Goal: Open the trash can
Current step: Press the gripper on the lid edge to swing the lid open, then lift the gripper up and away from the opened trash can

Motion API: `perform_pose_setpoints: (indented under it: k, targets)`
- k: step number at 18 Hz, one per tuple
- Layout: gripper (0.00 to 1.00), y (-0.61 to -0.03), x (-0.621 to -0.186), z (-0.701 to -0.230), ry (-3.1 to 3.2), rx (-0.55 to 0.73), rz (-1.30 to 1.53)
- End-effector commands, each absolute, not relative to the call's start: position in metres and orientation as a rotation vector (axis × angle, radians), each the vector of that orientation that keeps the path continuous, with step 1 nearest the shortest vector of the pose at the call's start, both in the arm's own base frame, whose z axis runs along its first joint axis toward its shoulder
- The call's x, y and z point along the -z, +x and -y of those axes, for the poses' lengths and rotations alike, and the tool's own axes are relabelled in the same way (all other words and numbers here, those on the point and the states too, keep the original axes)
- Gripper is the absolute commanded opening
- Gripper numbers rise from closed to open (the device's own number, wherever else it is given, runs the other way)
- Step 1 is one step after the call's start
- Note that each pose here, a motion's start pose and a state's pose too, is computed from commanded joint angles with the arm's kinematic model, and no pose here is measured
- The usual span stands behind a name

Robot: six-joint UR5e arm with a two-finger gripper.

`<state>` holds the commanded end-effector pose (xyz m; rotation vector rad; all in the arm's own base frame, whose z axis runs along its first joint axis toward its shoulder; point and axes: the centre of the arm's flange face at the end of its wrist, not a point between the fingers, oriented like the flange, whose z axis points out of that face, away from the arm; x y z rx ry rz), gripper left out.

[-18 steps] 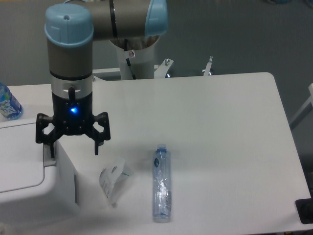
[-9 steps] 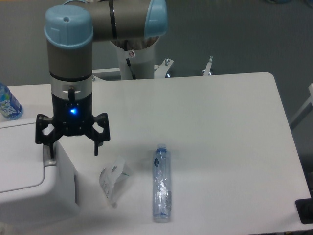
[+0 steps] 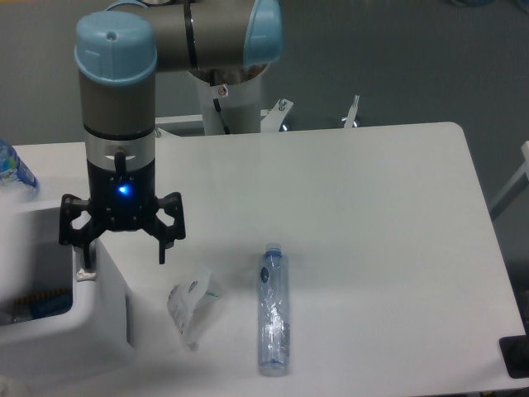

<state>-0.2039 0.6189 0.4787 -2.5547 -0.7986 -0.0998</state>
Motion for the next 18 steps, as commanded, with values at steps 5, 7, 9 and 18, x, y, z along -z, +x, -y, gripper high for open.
perform_pose_setpoints:
  k: [5,7,9,18]
  targets:
    - [1.00,-0.206,-0.516,-0.618,-2.496,0.068,0.761]
    - [1.00,-0.226,-0.545,-0.611,-2.433,0.028,0.778]
    - [1.00,-0.268,-0.570,-0.583,-2.379,-0.100,0.874]
    - [1.00,-0.336,-0.580,-0.502,-2.666,-0.634,0.712]
